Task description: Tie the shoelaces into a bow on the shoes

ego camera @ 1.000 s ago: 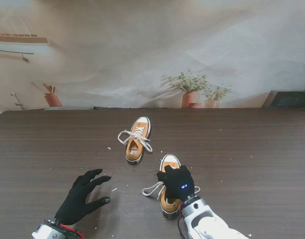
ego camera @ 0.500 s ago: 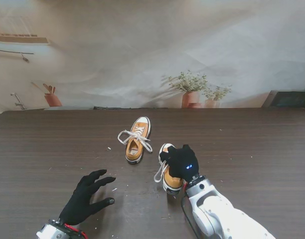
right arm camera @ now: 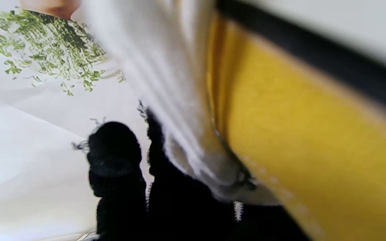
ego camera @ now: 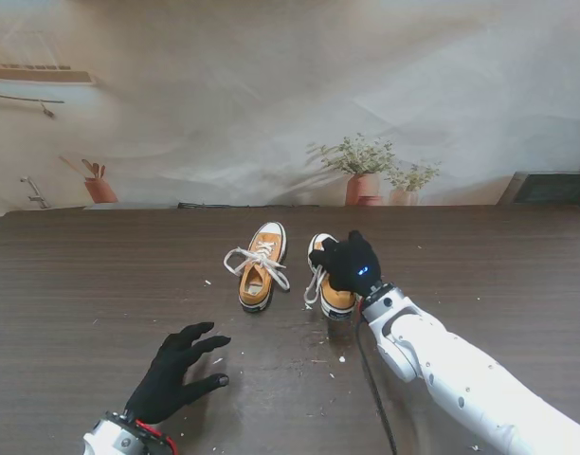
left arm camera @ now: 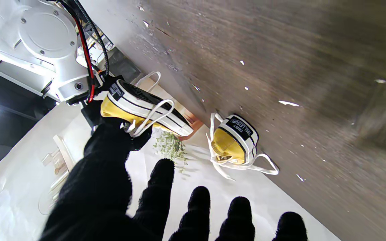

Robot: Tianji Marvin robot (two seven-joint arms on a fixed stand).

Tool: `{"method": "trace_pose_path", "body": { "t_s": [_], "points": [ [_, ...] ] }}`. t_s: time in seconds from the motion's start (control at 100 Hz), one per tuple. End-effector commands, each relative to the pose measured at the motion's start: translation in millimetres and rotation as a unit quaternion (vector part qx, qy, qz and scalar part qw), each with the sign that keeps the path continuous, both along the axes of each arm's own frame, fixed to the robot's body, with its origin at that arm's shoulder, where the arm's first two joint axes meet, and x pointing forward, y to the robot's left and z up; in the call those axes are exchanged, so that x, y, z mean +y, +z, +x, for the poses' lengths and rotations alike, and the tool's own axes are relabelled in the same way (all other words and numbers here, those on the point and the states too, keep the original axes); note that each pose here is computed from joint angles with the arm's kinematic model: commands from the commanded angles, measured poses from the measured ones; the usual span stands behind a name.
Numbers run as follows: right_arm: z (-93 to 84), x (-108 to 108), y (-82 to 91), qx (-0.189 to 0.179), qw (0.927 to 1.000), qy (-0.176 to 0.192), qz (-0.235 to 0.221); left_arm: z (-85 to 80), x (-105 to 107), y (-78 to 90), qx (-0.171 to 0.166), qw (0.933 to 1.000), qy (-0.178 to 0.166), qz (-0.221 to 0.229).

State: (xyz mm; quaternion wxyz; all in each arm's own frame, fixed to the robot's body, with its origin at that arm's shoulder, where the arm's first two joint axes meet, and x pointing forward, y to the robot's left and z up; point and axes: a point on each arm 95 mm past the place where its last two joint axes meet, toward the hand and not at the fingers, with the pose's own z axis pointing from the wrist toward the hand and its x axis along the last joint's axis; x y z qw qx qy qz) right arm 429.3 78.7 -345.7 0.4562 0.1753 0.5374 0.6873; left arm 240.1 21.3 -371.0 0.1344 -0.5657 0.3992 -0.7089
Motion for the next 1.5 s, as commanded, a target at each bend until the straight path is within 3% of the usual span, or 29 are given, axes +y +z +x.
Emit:
{"method": "trace_pose_path", "body": {
  "t_s": [0.0,0.35,0.55,0.78,1.24,1.37,1.49],
  "points": [
    [12.7,-2.5,6.7,-0.004,1.0000,-0.006,-0.002,0.0,-2.4,-0.9,0.006,0.9999,-0.008,0.008],
    [34.9,-3.9,-23.5,0.012,0.9991,-0.011,-0.038,1.3,-4.8,-2.1,0.011,0.9998,-0.012,0.008],
    [36.1,-1.6,-35.1,0.040,0.9968,-0.003,-0.069,0.4,-5.1,-2.3,0.010,0.9998,-0.015,0.008],
    [33.1,-1.5,-41.5,0.070,0.9948,0.002,-0.075,-1.9,-3.7,-0.6,0.004,0.9999,-0.012,0.007],
    [12.3,-12.1,-36.4,0.094,0.9921,-0.016,-0.082,-3.6,-2.5,1.0,-0.004,0.9999,-0.011,0.008],
    [2.1,-16.1,-25.5,0.082,0.9955,-0.023,-0.043,-3.9,-2.0,1.3,-0.007,0.9999,-0.010,0.012],
    [-14.8,-24.1,-4.6,0.051,0.9986,-0.017,-0.002,-6.0,-1.2,3.0,-0.009,0.9998,-0.007,0.013]
  ]
}}
